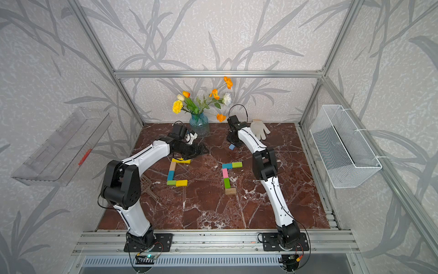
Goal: Assemble the letter c with building blocks
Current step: Pick up the building block from the center of the board.
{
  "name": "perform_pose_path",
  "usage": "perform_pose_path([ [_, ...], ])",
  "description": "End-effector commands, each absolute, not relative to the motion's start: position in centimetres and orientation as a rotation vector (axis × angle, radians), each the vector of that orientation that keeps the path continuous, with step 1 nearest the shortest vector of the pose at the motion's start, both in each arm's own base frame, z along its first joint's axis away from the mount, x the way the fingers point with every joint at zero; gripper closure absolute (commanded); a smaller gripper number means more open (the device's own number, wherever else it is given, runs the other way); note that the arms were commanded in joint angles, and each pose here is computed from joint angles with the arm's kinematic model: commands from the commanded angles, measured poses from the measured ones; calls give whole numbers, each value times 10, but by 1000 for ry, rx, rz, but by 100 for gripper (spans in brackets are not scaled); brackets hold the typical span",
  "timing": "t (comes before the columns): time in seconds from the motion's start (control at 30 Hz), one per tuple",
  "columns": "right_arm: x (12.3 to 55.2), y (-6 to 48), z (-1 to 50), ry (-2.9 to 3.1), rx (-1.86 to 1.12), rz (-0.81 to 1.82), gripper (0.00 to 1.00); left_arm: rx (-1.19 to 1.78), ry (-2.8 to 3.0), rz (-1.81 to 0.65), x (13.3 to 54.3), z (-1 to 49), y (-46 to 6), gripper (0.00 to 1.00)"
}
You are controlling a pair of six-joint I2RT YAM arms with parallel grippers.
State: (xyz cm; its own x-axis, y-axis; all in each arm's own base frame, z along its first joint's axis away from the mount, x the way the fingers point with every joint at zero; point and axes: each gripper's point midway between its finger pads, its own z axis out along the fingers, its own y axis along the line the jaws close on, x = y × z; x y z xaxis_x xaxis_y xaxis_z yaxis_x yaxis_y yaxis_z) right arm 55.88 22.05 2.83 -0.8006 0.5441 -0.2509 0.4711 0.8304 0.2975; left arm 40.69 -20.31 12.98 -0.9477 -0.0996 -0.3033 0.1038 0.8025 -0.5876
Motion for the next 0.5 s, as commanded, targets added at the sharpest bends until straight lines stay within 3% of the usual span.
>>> perform_pose_path([
  [0.0,541,209,18,2772,701,165,52,8,2648,-900,412,136,-202,5],
  [0.47,529,203,20,2820,586,72,73,0,2653,-895,413,134,-200,5],
])
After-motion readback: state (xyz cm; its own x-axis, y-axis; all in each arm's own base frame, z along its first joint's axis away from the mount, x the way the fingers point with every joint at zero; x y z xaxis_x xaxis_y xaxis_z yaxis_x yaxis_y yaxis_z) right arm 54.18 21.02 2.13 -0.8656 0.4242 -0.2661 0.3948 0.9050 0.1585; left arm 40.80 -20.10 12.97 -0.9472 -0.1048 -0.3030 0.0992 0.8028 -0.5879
